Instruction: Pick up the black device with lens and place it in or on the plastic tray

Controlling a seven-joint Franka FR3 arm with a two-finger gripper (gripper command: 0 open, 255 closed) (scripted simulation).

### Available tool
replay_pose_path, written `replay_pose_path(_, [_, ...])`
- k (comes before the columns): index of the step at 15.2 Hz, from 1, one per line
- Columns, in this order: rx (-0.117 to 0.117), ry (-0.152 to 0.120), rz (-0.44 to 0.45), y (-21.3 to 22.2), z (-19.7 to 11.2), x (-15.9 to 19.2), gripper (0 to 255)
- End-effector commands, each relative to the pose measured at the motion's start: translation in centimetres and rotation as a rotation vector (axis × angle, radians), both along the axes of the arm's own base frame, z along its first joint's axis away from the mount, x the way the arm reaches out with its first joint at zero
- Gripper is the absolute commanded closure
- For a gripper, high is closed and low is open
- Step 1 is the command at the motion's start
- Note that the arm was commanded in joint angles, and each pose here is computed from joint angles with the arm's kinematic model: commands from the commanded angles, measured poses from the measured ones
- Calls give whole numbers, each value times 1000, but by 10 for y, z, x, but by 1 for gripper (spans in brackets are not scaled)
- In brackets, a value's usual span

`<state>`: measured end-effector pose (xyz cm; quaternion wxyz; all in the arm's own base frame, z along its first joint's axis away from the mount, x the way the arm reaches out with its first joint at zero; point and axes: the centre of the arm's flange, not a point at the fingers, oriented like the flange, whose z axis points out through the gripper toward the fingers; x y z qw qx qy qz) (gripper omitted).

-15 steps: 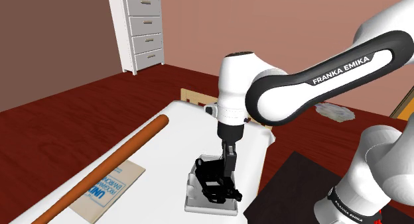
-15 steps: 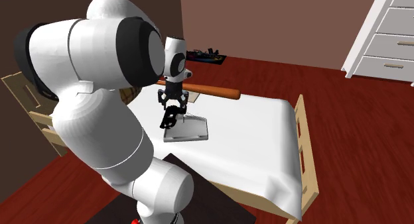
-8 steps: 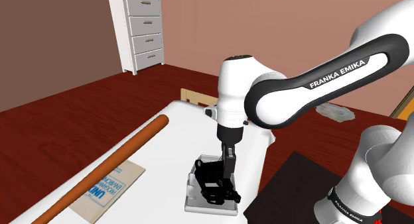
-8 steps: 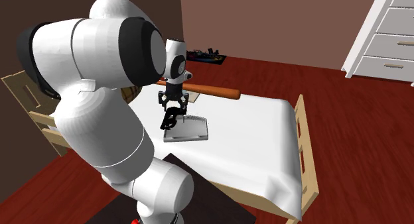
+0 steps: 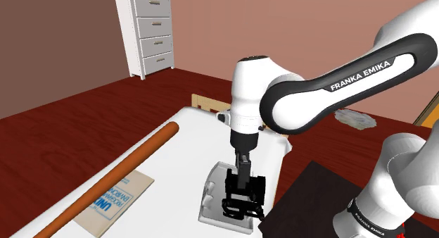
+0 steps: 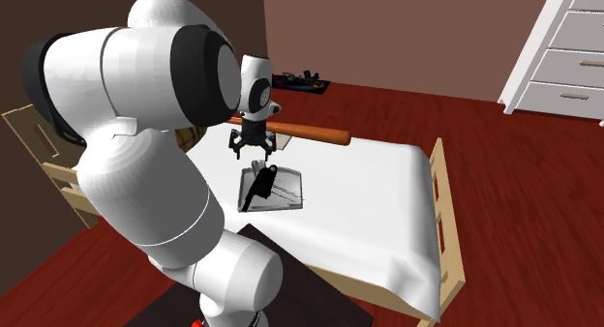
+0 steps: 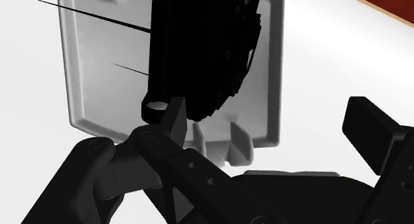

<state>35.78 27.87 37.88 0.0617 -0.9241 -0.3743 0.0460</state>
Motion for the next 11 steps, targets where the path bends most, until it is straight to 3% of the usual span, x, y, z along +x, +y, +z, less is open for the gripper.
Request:
replay_pose_path(1, [0, 0, 0, -2, 20, 3, 0])
replay_pose_path(3, [0, 0, 0, -4, 43, 6, 0])
replay_pose_path(11, [0, 0, 0, -4, 43, 6, 0])
